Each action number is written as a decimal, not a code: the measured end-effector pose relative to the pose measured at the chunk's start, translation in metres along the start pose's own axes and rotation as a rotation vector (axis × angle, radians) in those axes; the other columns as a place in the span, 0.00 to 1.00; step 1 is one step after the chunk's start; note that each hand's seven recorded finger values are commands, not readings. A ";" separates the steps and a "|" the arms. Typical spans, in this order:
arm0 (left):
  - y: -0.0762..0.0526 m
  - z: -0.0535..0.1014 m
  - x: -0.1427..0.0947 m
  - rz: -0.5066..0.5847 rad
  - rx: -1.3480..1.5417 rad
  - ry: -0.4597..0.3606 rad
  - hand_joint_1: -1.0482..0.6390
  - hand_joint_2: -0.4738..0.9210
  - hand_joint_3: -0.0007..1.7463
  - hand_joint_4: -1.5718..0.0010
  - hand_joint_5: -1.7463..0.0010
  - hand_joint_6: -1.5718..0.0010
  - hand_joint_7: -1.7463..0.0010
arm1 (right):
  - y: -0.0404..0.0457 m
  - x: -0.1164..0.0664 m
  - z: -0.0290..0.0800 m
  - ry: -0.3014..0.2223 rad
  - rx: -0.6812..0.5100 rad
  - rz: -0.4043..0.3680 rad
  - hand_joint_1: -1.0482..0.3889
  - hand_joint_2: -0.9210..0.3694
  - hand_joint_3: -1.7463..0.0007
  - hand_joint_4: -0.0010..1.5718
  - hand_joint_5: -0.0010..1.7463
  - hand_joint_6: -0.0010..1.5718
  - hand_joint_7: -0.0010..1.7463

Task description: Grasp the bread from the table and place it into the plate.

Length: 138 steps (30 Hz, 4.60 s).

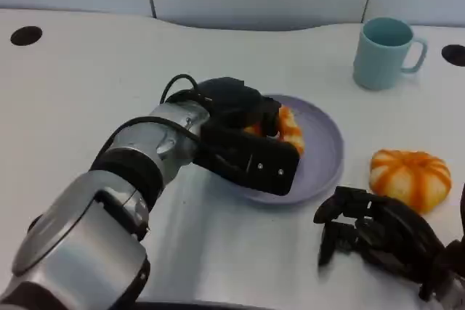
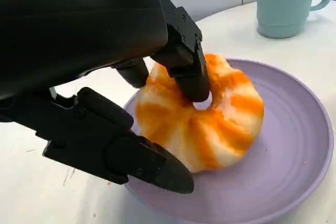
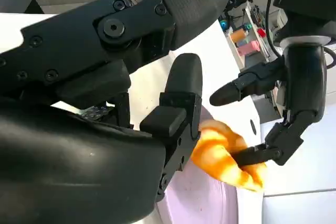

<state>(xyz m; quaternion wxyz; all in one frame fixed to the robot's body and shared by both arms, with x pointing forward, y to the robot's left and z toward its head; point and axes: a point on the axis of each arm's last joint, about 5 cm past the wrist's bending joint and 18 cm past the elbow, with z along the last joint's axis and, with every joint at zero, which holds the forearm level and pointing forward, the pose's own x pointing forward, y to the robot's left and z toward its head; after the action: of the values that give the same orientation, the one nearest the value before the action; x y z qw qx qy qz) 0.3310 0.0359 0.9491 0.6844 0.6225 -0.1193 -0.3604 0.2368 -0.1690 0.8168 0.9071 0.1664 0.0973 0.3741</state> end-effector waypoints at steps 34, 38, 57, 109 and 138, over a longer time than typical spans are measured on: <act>0.008 -0.019 -0.013 0.113 -0.059 -0.057 0.20 0.99 0.01 1.00 0.36 0.84 0.66 | 0.0004 0.000 0.001 0.006 -0.005 -0.008 0.39 0.00 0.96 0.39 0.85 0.43 0.60; 0.007 -0.025 -0.018 0.152 -0.064 -0.072 0.22 1.00 0.03 1.00 0.33 0.84 0.65 | 0.0000 0.000 0.001 0.005 -0.003 -0.009 0.39 0.00 0.96 0.39 0.86 0.43 0.60; -0.033 -0.051 -0.048 0.281 -0.405 -0.105 0.22 1.00 0.02 1.00 0.26 0.83 0.66 | -0.0026 0.001 0.002 0.015 0.022 -0.006 0.39 0.00 0.96 0.38 0.86 0.41 0.62; -0.140 -0.056 -0.145 0.655 -1.472 -0.242 0.28 1.00 0.07 0.91 0.27 0.75 0.66 | -0.0035 0.000 0.000 0.002 -0.026 -0.019 0.38 0.00 0.96 0.38 0.86 0.43 0.60; -0.182 -0.053 -0.175 0.782 -1.865 -0.229 0.29 1.00 0.05 0.77 0.00 0.85 0.14 | -0.0051 -0.002 0.000 0.010 -0.040 -0.025 0.38 0.00 0.97 0.41 0.83 0.47 0.54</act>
<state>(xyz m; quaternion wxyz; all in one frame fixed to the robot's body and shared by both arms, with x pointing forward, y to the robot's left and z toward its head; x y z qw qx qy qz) 0.1765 0.1953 0.8179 0.9513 -0.2800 -0.0507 -0.1185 0.2387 -0.1738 0.8151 0.9144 0.1453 0.0964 0.3652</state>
